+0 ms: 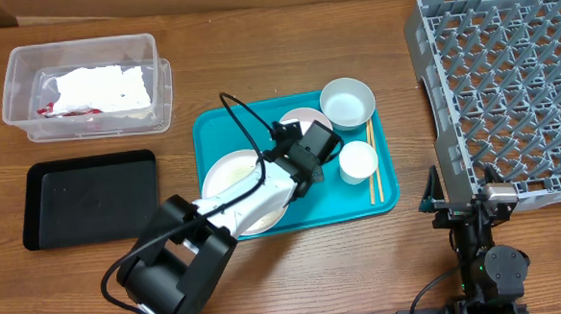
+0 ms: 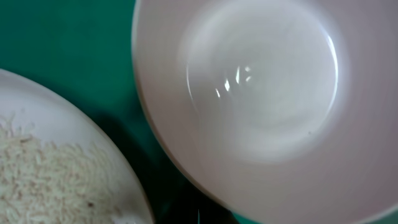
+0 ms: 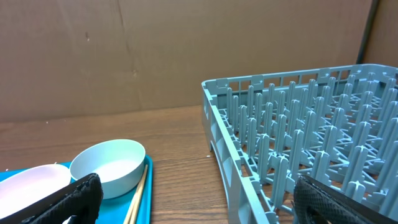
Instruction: Sort waste into correct bins and load items into the dishwasher
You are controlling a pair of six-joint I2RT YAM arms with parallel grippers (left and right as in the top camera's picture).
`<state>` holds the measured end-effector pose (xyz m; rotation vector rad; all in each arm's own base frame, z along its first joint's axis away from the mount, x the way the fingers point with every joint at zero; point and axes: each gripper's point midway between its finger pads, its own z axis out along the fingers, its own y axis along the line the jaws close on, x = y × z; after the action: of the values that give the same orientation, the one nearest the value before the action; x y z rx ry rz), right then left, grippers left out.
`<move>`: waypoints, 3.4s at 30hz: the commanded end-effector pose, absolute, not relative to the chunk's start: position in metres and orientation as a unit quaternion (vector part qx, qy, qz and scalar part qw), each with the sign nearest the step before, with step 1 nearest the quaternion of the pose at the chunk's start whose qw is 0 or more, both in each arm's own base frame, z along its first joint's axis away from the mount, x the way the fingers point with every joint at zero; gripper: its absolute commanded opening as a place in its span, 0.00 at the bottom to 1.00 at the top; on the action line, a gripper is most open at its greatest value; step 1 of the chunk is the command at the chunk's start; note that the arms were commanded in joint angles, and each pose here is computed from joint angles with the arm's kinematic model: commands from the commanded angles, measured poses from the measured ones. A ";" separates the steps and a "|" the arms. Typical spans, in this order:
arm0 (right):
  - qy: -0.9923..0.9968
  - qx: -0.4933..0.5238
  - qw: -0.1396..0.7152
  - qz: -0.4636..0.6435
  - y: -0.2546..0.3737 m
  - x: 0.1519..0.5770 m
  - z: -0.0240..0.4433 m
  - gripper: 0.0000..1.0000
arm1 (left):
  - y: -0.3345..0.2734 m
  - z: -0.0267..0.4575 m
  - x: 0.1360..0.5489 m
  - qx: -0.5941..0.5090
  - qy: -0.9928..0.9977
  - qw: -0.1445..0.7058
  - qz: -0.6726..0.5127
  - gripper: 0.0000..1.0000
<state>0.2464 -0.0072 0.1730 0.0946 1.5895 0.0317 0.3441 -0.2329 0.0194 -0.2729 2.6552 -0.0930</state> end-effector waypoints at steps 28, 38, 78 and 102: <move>0.712 0.044 0.701 0.011 -0.009 0.246 0.171 1.00 | -0.242 0.065 0.247 -0.004 0.999 0.029 -0.039 0.44; 0.712 0.044 0.701 0.011 -0.009 0.246 0.171 1.00 | -0.223 0.013 0.248 0.009 0.998 0.016 0.065 0.41; 0.712 0.044 0.701 0.011 -0.009 0.246 0.171 1.00 | -0.215 0.009 0.266 0.037 0.993 0.066 0.094 0.40; 0.712 0.044 0.701 0.011 -0.009 0.246 0.171 1.00 | -0.215 0.007 0.271 0.038 0.992 0.079 0.095 0.04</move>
<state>0.2464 -0.0072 0.1729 0.0949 1.5899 0.0320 0.2726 -0.2155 0.0081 0.1288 2.9469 0.2824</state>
